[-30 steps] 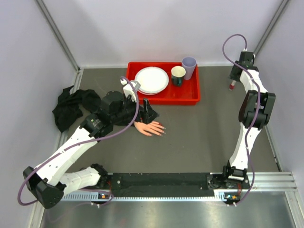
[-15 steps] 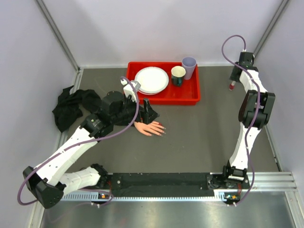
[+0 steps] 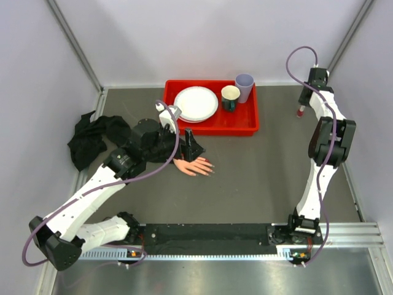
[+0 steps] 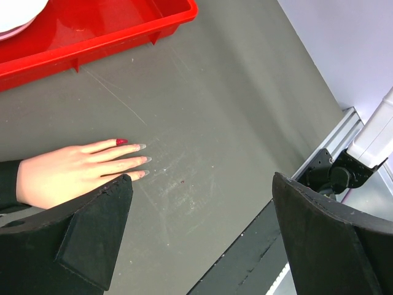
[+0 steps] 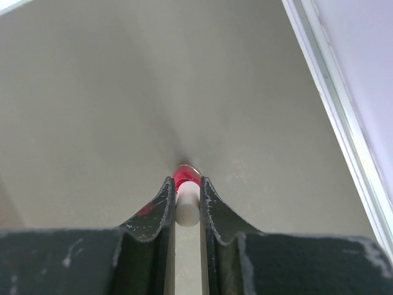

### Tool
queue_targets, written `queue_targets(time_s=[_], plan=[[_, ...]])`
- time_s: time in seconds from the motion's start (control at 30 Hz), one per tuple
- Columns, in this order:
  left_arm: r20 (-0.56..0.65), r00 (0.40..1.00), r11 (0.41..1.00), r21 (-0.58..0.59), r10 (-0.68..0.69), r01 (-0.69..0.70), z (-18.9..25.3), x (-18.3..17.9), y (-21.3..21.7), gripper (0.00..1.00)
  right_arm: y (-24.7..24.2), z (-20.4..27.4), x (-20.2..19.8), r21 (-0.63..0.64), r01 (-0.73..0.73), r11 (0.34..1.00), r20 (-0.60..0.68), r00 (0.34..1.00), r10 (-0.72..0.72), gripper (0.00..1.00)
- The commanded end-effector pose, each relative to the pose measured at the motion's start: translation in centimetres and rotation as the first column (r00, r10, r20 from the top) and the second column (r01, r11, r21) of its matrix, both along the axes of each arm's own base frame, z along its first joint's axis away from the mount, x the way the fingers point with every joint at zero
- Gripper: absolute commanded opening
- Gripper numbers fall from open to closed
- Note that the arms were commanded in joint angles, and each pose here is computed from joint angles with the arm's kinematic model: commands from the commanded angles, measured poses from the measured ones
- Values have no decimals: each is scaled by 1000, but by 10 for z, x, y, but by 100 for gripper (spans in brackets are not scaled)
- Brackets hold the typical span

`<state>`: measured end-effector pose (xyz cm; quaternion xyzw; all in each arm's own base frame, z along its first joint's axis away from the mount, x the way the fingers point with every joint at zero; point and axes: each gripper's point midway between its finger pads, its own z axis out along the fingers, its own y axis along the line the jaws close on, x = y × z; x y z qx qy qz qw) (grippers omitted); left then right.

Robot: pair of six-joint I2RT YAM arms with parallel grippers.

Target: Paint the nails

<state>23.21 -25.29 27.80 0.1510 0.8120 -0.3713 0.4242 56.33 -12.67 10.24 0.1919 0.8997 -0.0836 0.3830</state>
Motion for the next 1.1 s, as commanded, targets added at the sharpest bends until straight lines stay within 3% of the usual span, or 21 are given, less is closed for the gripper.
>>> queue_targets(time_s=[0.0, 0.23, 0.43, 0.5, 0.57, 0.63, 0.67, 0.8, 0.9, 1.07], plan=[[18, 1000, 1000, -27, -9, 9, 6, -1, -4, 99, 8, 55, -23, -63, 27, 998, 47, 999, -24, 0], [44, 989, 987, -76, -142, 145, 10, 1, -33, 94, 88, 76, -117, -18, -125, 992, -38, 992, 124, 0], [178, 930, 936, -88, -322, 341, 14, -8, -56, 93, 156, 108, -202, 59, -323, 945, -12, 946, 324, 0], [316, 875, 906, -89, -368, 413, 20, -12, -61, 89, 199, 128, -226, 119, -461, 879, 62, 887, 457, 0], [426, 821, 890, -75, -380, 450, 27, -17, -61, 90, 254, 144, -252, 213, -630, 747, 120, 776, 620, 0], [471, 782, 873, -49, -408, 485, 30, -22, -61, 90, 285, 163, -274, 231, -717, 658, 168, 695, 699, 0], [502, 752, 865, -15, -428, 502, 27, -23, -62, 90, 312, 167, -292, 237, -780, 579, 170, 620, 766, 0], [544, 659, 817, 91, -519, 569, 11, -33, -65, 90, 355, 193, -330, 258, -869, 423, 211, 478, 853, 0], [573, 619, 804, 128, -537, 580, 0, -36, -64, 90, 372, 208, -352, 254, -903, 346, 231, 404, 885, 0], [577, 564, 746, 122, -590, 655, -10, -54, -65, 84, 384, 219, -375, 269, -925, 269, 268, 341, 901, 0]])
